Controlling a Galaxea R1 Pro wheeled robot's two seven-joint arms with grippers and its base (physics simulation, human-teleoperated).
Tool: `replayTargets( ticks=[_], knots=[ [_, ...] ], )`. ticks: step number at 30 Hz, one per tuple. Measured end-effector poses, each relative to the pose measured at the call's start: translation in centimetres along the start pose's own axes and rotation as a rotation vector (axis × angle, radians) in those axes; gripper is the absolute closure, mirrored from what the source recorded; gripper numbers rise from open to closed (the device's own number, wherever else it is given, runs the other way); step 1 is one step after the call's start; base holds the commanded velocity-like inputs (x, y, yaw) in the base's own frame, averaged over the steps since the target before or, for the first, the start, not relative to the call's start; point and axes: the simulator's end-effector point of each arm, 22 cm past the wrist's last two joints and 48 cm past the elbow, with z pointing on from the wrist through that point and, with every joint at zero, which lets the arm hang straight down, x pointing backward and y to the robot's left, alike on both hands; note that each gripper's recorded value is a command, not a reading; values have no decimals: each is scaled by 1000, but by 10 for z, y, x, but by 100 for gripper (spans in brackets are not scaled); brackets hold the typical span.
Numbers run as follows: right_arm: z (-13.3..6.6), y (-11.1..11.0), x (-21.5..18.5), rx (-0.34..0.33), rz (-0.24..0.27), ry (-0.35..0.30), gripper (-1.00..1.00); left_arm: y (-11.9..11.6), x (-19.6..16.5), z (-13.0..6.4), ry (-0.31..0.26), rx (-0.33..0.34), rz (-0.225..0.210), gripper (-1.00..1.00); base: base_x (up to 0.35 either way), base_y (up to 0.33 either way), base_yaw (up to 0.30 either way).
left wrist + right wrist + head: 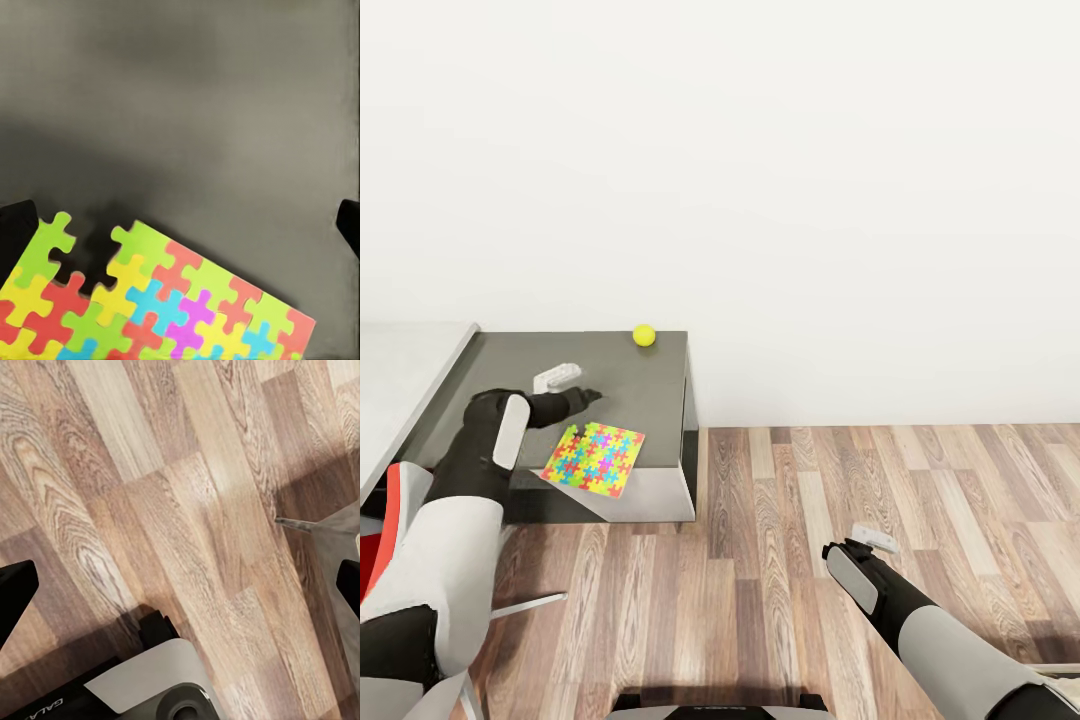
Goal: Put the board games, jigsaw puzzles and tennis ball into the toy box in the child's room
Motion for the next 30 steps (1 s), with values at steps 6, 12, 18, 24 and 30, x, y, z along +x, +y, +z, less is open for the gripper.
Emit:
replayTargets(
  ticks=[6, 12, 18, 24, 30],
  knots=[
    [0, 0, 0, -1, 0, 0, -100, -7, -8, -28, -17, 87, -35, -100, 0, 0, 0],
    [0, 0, 0, -1, 2, -2, -100, -15, -10, -44, -20, 149, -43, -100, 0, 0, 0],
    [-1, 4, -4, -6, 13, -22, -100, -17, -8, -47, -18, 164, -36, -100, 0, 0, 0],
    [-5, 16, -1, -23, 11, -26, -100, -16, -6, -47, -16, 164, -33, -100, 0, 0, 0],
    [-7, 20, 0, -29, 12, -27, -100, -16, -5, -47, -15, 164, -32, -100, 0, 0, 0]
  ],
)
